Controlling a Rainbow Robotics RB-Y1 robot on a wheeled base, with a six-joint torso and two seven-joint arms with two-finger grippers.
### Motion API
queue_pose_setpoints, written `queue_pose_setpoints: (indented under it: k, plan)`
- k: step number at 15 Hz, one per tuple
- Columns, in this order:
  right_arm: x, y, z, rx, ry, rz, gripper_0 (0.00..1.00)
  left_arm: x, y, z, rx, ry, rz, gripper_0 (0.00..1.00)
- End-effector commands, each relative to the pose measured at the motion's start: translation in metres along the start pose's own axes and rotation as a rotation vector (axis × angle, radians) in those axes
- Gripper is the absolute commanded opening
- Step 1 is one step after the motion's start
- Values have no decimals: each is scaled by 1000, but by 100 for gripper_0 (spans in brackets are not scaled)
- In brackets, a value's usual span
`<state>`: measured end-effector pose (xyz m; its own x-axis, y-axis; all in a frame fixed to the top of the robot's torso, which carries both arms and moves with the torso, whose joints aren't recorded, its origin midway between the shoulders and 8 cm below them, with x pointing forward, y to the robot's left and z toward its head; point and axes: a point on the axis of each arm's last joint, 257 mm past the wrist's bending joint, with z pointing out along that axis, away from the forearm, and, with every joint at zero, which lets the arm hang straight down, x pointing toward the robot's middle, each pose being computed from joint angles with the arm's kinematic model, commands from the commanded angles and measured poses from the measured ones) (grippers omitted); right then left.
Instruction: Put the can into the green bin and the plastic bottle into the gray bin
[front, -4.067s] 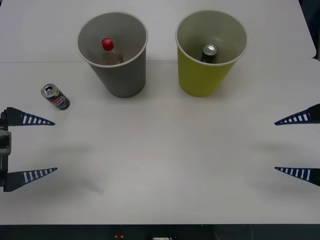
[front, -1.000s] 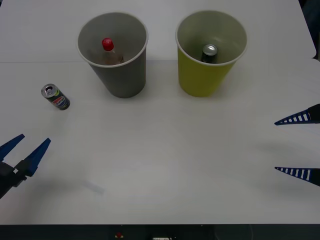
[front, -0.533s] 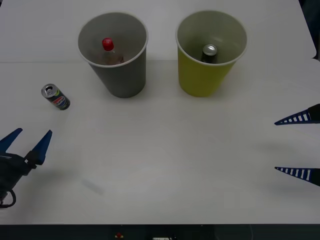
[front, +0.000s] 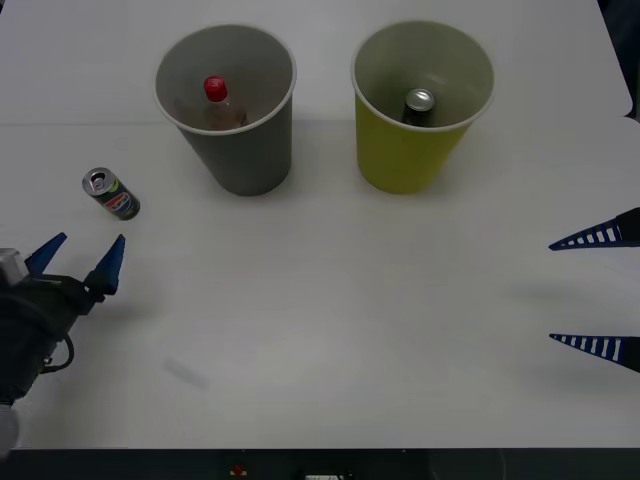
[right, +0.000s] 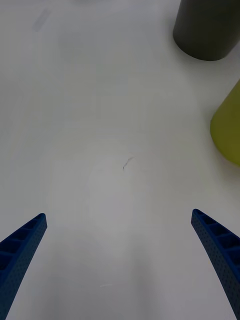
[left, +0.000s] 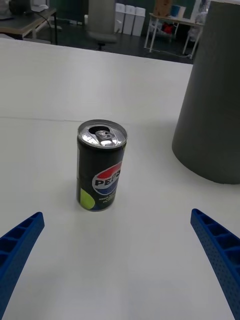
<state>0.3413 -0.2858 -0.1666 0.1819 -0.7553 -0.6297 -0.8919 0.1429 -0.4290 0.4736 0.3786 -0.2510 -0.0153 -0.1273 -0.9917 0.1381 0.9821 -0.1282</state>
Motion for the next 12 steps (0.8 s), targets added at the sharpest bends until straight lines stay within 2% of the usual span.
queue_pose_setpoints:
  k: [1, 5, 12]
  plan:
    - [0, 0, 0, 0, 0, 0, 100, 5, 6, 20, -26, -17, 14, 100]
    - [0, 0, 0, 0, 0, 0, 100, 10, 9, 49, -60, -36, 23, 100]
    - [0, 0, 0, 0, 0, 0, 100, 17, 0, 97, -104, -41, 2, 100]
